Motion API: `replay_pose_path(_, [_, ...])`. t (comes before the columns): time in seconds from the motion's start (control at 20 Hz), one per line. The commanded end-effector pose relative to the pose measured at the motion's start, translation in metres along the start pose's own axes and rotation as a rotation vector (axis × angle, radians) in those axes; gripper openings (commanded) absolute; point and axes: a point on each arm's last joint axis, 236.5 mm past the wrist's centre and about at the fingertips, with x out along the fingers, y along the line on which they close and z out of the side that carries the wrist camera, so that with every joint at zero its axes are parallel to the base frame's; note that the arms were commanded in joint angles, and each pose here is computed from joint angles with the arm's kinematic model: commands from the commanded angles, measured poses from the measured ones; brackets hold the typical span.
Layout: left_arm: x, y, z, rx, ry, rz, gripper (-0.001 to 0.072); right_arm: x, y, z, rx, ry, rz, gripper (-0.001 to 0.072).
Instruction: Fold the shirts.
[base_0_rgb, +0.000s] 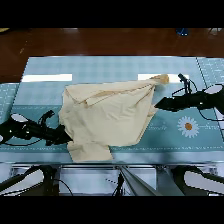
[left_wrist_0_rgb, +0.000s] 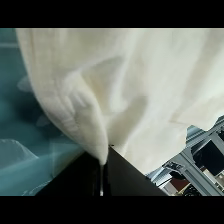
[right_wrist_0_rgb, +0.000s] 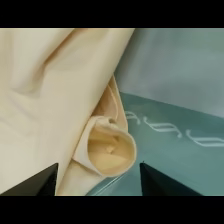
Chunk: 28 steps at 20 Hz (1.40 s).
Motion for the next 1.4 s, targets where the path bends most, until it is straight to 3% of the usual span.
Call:
replay_pose_path(0.0, [0.000, 0.001, 0.000, 0.000, 0.000, 0.003, 0.0027, 0.013, 0.008, 0.007, -0.048, -0.025, -0.025, 0.0597])
replay_pose_path(0.25, [0.000, 0.001, 0.000, 0.001, 0.000, 0.003, 0.0027, 0.017, -0.009, 0.006, -0.035, -0.018, -0.125, 0.0580])
replay_pose_path(0.35, [0.000, 0.001, 0.000, 0.001, -0.001, 0.003, 0.0027, 0.016, -0.018, 0.002, -0.040, 0.001, -0.161, 0.0529])
replay_pose_path(0.5, [-0.001, 0.001, 0.001, -0.004, -0.005, 0.001, 0.0027, 0.014, -0.025, 0.001, -0.043, 0.007, -0.194, 0.0335])
replay_pose_path(0.55, [-0.001, 0.001, 0.001, -0.004, -0.005, 0.001, 0.0027, 0.014, -0.026, 0.002, -0.039, 0.001, -0.195, 0.0303])
replay_pose_path(0.8, [-0.001, 0.001, 0.001, -0.003, -0.005, 0.001, 0.0027, 0.029, -0.020, -0.006, 0.031, 0.031, -0.128, 0.0286])
replay_pose_path(0.85, [-0.001, 0.001, 0.001, -0.004, -0.005, 0.001, 0.0027, 0.035, -0.020, -0.009, 0.048, 0.047, -0.113, 0.0151])
replay_pose_path(0.95, [-0.001, 0.001, 0.001, -0.003, -0.005, 0.001, 0.0027, 0.037, -0.019, -0.008, 0.058, 0.043, -0.103, 0.0023])
replay_pose_path(1.2, [-0.017, -0.011, 0.016, 0.050, -0.048, -0.001, 0.0025, 0.002, 0.009, 0.025, -0.083, -0.071, -0.096, 0.0020])
replay_pose_path(1.35, [-0.075, -0.057, 0.041, 0.216, -0.178, -0.005, 0.0025, -0.056, 0.048, 0.069, -0.205, -0.251, -0.118, 0.0021])
